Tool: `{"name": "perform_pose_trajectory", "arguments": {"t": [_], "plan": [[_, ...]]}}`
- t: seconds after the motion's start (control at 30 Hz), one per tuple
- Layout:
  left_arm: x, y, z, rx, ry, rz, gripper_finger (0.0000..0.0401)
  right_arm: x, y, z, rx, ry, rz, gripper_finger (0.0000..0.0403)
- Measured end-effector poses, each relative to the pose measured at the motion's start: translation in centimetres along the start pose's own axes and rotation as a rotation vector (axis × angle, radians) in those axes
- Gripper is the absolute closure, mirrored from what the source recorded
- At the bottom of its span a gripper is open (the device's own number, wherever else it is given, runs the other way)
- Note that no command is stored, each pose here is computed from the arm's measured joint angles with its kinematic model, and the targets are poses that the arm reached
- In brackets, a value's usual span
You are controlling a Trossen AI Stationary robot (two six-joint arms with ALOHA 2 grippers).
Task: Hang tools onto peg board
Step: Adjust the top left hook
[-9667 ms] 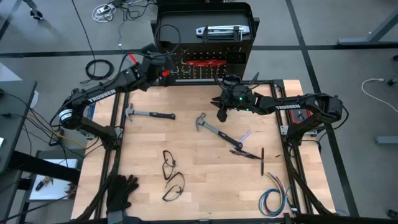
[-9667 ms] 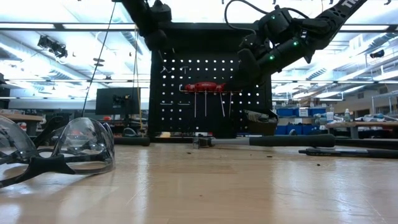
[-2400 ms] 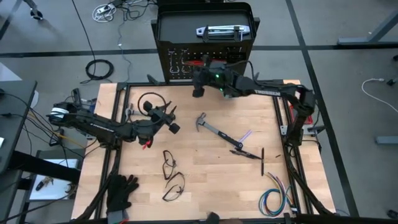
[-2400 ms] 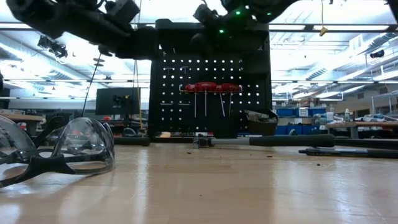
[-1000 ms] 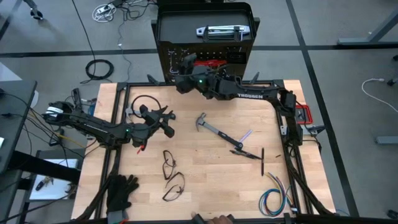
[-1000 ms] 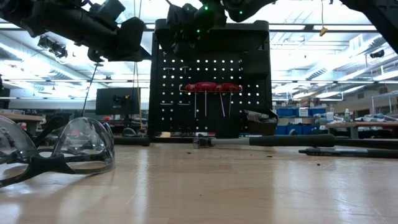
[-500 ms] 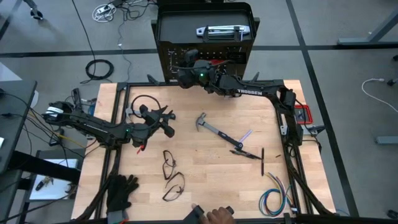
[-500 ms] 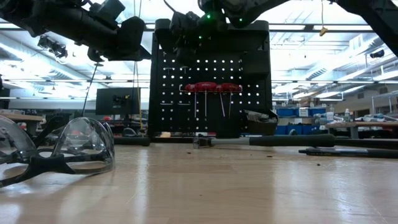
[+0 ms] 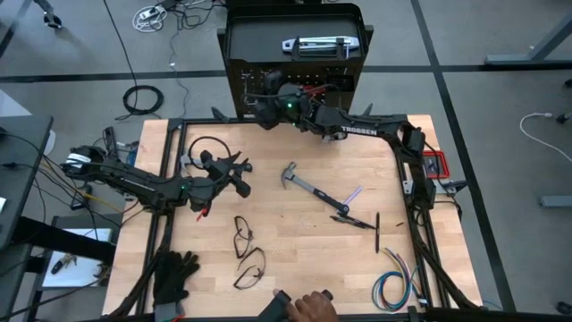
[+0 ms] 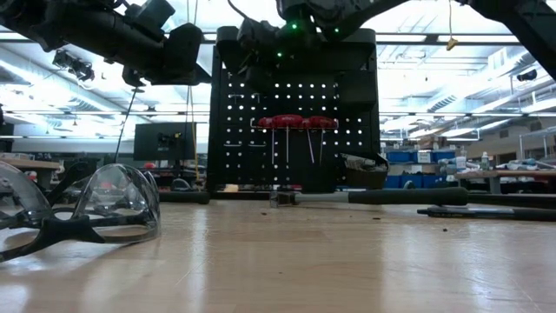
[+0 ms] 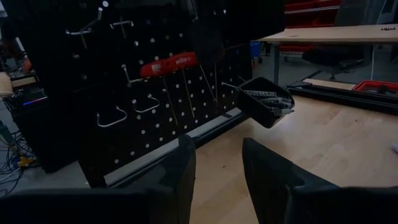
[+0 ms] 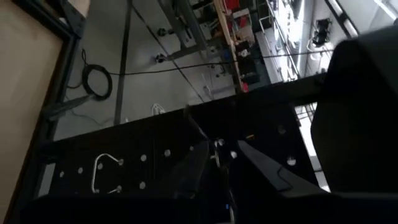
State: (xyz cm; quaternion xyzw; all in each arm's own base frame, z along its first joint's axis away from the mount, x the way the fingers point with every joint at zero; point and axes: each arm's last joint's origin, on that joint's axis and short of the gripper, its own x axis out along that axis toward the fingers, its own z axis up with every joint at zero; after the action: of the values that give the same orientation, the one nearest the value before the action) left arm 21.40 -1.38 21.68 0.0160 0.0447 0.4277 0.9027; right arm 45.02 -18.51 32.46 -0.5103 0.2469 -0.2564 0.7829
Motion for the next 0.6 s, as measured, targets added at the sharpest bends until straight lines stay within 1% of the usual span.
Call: {"name": "perform_pose_trajectory", "arguments": {"t": [0.2,0.47,0.6], "plan": [[0.00,0.00,0.00,0.001,0.000,0.000,0.0270,0.10,-0.07,-0.28,0.018,0.001,0.005,0.0340],[0.00,0.00,0.00,0.001,0.000,0.000,0.0270,0.11,-0.08,-0.30,0.039,0.002,0.005,0.0391],[0.00,0.00,0.00,0.001,0.000,0.000,0.0270,0.11,-0.14,-0.37,0.051,0.027,-0.011,0.0395]]}}
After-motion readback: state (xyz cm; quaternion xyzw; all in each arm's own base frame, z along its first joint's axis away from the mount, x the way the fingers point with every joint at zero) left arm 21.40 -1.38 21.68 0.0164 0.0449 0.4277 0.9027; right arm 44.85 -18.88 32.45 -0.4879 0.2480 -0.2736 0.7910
